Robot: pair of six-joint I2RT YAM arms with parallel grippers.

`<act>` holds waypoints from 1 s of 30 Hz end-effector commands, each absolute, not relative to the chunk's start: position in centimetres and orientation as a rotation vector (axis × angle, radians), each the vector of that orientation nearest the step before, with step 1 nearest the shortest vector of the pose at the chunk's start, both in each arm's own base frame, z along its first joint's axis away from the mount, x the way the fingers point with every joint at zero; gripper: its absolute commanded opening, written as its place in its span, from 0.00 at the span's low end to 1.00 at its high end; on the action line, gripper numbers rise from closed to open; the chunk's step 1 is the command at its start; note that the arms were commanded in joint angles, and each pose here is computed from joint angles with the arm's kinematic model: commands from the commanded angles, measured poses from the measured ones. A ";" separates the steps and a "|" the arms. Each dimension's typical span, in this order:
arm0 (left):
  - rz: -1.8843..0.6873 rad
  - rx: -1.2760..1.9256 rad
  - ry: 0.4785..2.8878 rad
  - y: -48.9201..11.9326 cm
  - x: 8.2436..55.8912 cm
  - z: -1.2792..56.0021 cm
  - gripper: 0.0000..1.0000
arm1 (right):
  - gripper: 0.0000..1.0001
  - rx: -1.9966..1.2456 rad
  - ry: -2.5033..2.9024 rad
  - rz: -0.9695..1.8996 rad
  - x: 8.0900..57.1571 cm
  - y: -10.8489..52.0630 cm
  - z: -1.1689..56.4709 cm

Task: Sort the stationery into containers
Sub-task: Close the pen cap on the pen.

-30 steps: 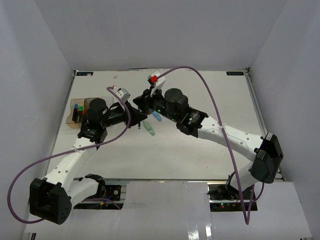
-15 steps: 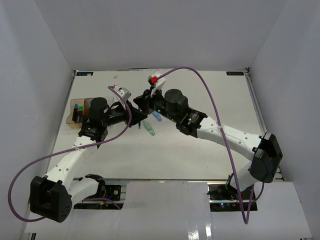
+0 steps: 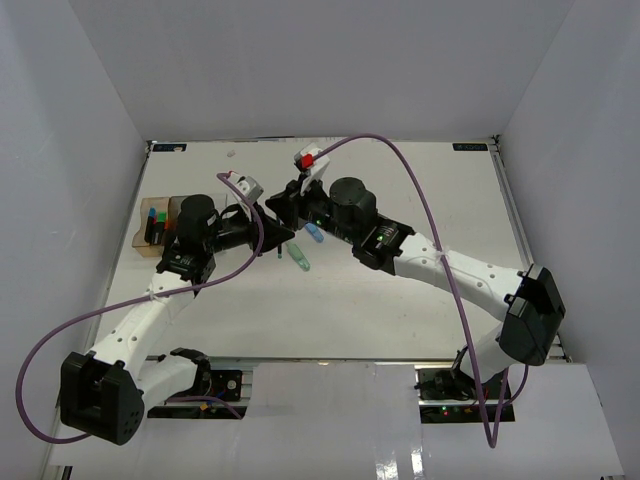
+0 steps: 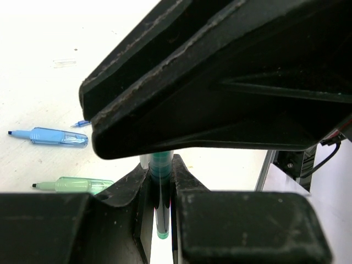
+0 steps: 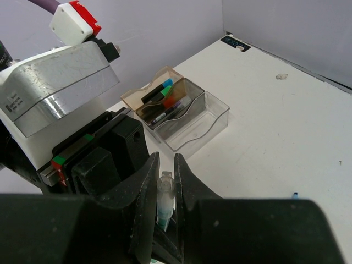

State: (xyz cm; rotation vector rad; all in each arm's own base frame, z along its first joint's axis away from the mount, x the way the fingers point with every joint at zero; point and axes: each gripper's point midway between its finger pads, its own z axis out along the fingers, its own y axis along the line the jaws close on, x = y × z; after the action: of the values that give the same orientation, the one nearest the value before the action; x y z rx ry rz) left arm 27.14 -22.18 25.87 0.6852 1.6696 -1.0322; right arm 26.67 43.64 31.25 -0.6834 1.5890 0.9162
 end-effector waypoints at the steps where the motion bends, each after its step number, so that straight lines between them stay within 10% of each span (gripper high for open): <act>1: -0.809 0.757 1.041 -20.8 26.5 42.9 0.00 | 0.08 -1.197 2.283 0.817 15.4 38.5 10.6; 30: -0.920 0.902 1.067 -21.7 22.9 37.0 0.00 | 0.08 -1.327 2.009 0.881 15.8 39.1 14.2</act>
State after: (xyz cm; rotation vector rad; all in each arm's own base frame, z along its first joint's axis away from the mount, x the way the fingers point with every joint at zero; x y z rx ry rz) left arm 23.63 -22.59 25.41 0.8570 1.5287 -1.1090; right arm 22.70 43.13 31.41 -0.8910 1.5142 0.9633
